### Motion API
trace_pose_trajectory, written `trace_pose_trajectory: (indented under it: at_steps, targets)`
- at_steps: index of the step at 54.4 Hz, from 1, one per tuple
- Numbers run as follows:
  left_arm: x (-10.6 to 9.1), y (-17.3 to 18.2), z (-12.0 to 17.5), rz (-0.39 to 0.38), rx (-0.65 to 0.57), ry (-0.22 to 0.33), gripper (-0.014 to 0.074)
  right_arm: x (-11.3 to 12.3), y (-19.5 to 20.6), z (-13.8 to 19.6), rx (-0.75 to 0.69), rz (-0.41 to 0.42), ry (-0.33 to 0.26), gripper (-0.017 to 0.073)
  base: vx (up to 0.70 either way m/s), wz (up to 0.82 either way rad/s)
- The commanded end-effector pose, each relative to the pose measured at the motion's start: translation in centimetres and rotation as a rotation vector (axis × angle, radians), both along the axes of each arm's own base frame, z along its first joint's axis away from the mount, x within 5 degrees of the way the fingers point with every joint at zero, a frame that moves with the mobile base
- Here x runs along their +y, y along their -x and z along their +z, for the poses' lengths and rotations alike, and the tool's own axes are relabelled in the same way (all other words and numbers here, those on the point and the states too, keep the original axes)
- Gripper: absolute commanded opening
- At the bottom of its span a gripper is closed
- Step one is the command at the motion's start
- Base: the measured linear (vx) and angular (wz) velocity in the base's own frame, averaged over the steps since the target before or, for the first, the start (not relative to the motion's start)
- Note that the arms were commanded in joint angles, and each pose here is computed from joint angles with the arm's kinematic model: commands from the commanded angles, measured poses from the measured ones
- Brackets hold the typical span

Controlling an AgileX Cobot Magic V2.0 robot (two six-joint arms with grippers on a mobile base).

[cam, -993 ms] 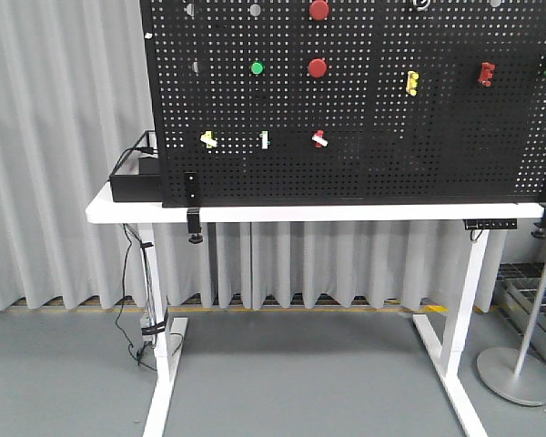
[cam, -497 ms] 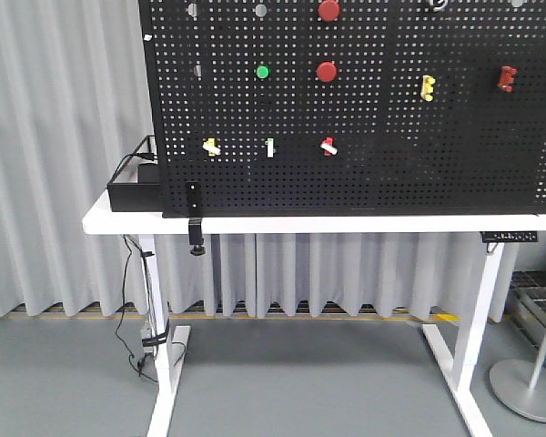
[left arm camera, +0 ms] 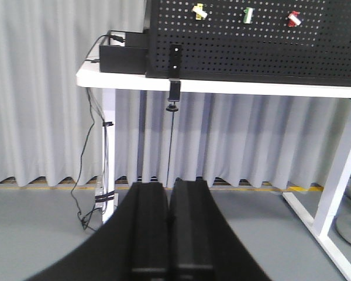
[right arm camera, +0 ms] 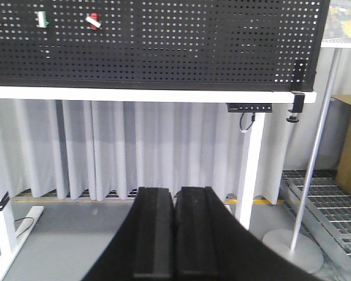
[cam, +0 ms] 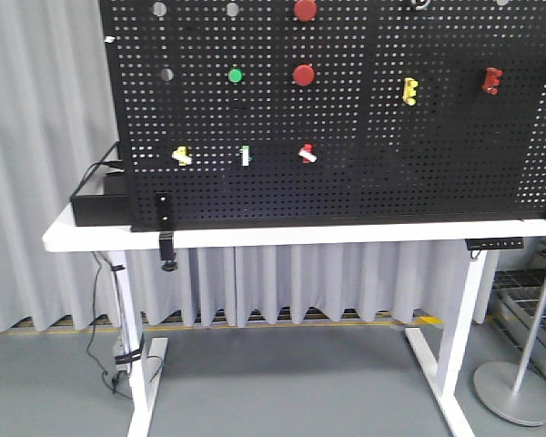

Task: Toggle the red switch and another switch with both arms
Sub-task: 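Drive the base forward up to the black pegboard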

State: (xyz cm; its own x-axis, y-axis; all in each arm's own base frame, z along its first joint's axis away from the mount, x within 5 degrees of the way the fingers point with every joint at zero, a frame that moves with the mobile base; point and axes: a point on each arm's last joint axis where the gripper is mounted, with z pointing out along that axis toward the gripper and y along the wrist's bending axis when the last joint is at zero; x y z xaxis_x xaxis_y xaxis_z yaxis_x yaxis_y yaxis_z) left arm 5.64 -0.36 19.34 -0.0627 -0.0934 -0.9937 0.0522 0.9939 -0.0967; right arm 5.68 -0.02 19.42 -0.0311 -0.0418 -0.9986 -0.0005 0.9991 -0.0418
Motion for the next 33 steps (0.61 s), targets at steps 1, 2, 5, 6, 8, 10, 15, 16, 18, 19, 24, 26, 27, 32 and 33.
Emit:
trace_pose_trajectory:
  at_steps: [1, 2, 5, 6, 8, 10, 15, 16, 18, 19, 24, 26, 27, 32, 33]
  targets:
    - [0.05, 0.04, 0.09, 0.007, -0.072, 0.013, 0.0003, 0.0, 0.07, 0.65, -0.089, -0.002, 0.003, -0.0006, 0.11, -0.12]
    - [0.05, 0.04, 0.09, 0.007, -0.072, 0.013, 0.0003, 0.0, 0.07, 0.65, -0.089, -0.002, 0.003, -0.0006, 0.12, -0.09]
    - [0.05, 0.04, 0.09, 0.007, -0.072, 0.013, 0.0003, 0.0, 0.07, 0.65, -0.089, -0.002, 0.003, -0.0006, 0.13, -0.09]
    - [0.05, 0.04, 0.09, 0.007, -0.072, 0.013, 0.0003, 0.0, 0.07, 0.65, -0.089, -0.002, 0.003, -0.0006, 0.14, -0.09]
    - [0.05, 0.04, 0.09, 0.007, -0.072, 0.013, 0.0003, 0.0, 0.07, 0.65, -0.089, -0.002, 0.003, -0.0006, 0.15, -0.08]
    - [0.05, 0.04, 0.09, 0.007, -0.072, 0.013, 0.0003, 0.0, 0.07, 0.65, -0.089, -0.002, 0.003, -0.0006, 0.16, -0.08]
    - [0.05, 0.04, 0.09, 0.007, -0.072, 0.013, 0.0003, 0.0, 0.07, 0.65, -0.089, -0.002, 0.003, -0.0006, 0.18, -0.08]
    - [0.05, 0.04, 0.09, 0.007, -0.072, 0.013, 0.0003, 0.0, 0.07, 0.65, -0.089, -0.002, 0.003, -0.0006, 0.2, -0.08]
    - [0.05, 0.04, 0.09, 0.007, -0.072, 0.013, 0.0003, 0.0, 0.07, 0.65, -0.089, -0.002, 0.003, -0.0006, 0.21, -0.08]
    - [0.05, 0.04, 0.09, 0.007, -0.072, 0.013, 0.0003, 0.0, 0.07, 0.65, -0.089, -0.002, 0.003, -0.0006, 0.21, -0.07]
    - [0.05, 0.04, 0.09, 0.007, -0.072, 0.013, 0.0003, 0.0, 0.07, 0.65, -0.089, -0.002, 0.003, -0.0006, 0.24, -0.06]
    - [0.05, 0.04, 0.09, 0.007, -0.072, 0.013, 0.0003, 0.0, 0.07, 0.65, -0.089, -0.002, 0.003, -0.0006, 0.27, -0.03]
    - [0.05, 0.04, 0.09, 0.007, -0.072, 0.013, 0.0003, 0.0, 0.07, 0.65, -0.089, -0.002, 0.003, -0.0006, 0.28, -0.03]
    - [0.05, 0.04, 0.09, 0.007, -0.072, 0.013, 0.0003, 0.0, 0.07, 0.65, -0.089, -0.002, 0.003, -0.0006, 0.3, -0.04]
    - [0.05, 0.04, 0.09, 0.007, -0.072, 0.013, 0.0003, 0.0, 0.07, 0.65, -0.089, -0.002, 0.003, -0.0006, 0.33, -0.04]
